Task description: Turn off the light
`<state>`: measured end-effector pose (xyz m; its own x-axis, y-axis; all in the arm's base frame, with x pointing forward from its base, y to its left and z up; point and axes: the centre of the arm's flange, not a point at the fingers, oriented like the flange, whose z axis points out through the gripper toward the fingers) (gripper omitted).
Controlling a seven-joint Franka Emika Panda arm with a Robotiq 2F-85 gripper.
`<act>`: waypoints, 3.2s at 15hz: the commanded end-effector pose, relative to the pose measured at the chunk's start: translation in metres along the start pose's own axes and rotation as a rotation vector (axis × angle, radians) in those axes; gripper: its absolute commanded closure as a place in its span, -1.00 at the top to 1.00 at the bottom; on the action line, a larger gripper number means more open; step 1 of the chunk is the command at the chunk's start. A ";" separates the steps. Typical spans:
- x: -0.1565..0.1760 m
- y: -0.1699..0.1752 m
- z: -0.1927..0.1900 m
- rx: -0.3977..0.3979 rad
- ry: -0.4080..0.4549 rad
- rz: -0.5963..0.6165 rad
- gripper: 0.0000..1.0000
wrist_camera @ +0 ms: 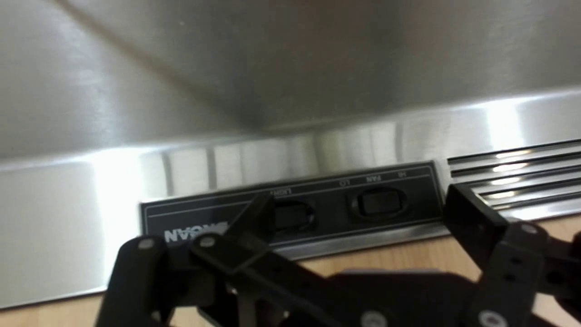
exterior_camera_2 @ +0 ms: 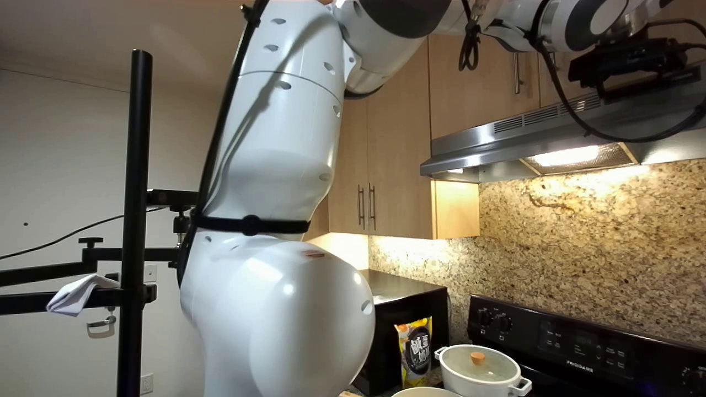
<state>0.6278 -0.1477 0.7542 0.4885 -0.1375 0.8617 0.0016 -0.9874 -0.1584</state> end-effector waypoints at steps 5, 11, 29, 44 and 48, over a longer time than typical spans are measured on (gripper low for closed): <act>0.012 0.014 0.006 -0.052 0.021 0.022 1.00; -0.003 0.004 -0.008 -0.016 0.005 0.027 1.00; -0.018 -0.017 -0.017 0.023 -0.032 0.019 1.00; -0.007 -0.014 -0.011 0.008 -0.015 0.005 1.00; -0.005 -0.014 -0.010 0.004 -0.011 0.000 1.00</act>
<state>0.6141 -0.1362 0.7527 0.5056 -0.1401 0.8513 0.0182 -0.9848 -0.1729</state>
